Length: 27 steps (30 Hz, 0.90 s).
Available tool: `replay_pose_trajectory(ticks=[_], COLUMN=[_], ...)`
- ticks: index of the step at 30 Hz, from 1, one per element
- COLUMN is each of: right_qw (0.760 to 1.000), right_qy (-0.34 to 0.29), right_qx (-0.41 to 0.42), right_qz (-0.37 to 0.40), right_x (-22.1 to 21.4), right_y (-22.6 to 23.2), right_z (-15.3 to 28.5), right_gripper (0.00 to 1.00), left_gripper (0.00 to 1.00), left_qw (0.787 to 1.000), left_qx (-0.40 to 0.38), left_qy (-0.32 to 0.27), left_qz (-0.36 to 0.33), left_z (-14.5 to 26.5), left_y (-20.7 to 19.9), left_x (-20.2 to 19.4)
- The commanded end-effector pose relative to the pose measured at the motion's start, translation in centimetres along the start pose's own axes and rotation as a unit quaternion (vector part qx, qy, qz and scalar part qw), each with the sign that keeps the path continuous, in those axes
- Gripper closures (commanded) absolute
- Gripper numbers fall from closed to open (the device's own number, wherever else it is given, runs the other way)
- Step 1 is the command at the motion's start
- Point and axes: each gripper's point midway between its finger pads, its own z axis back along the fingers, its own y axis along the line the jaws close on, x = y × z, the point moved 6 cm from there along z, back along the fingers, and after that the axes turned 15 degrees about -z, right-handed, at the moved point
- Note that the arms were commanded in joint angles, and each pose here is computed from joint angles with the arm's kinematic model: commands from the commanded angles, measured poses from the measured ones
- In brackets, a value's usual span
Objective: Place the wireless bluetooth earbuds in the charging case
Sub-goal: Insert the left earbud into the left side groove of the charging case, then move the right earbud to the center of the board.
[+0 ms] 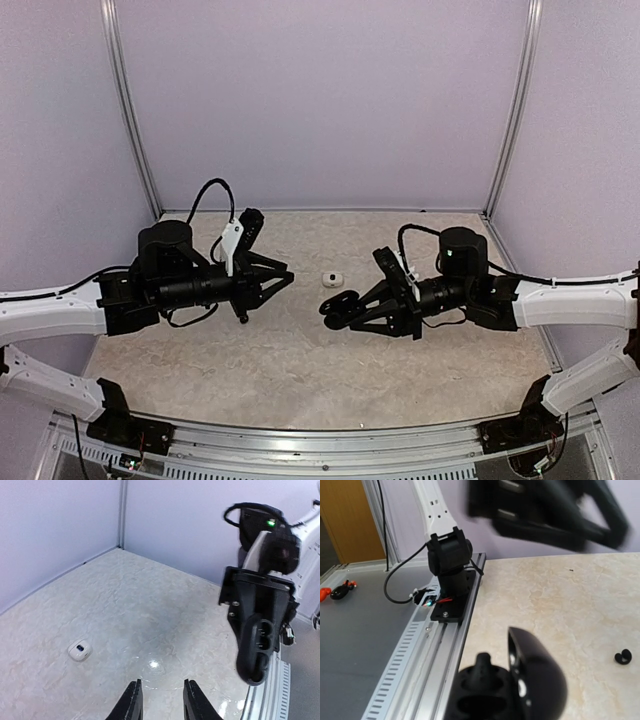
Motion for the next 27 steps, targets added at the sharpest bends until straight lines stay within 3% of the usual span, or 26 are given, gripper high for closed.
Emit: replay_pose_trajectory(ticks=[1,4,8,19,27], right_qw=[1.000,1.000,1.000,1.000,1.000], right_qy=[-0.010,-0.008,-0.010,-0.002,0.001], right_qx=[0.003,0.000,-0.005,-0.011,-0.015], right_qz=[-0.002,-0.010,-0.012,-0.021,-0.024], right_x=[0.3,0.0,-0.1,-0.3,-0.5], right_y=[0.1,-0.2,-0.3,-0.8,-1.0], right_z=[-0.2,-0.4,-0.4,-0.5,-0.5], right_gripper=[1.00,1.00,1.00,1.00,1.00], left_gripper=[0.70,0.70,0.71,0.73,0.74], left_qw=[0.980,0.954,0.926,0.881,0.865], left_qx=[0.122,0.203,0.251,0.242,0.260], left_qy=[0.051,0.093,0.128,0.258,0.296], left_qz=[0.147,0.201,0.251,0.315,0.310], left_z=[1.8,3.6,5.1,1.4,-0.1], left_y=[4.7,6.2,6.7,7.0,9.1], left_x=[-5.2,-8.7,-12.0,-18.4,-19.9])
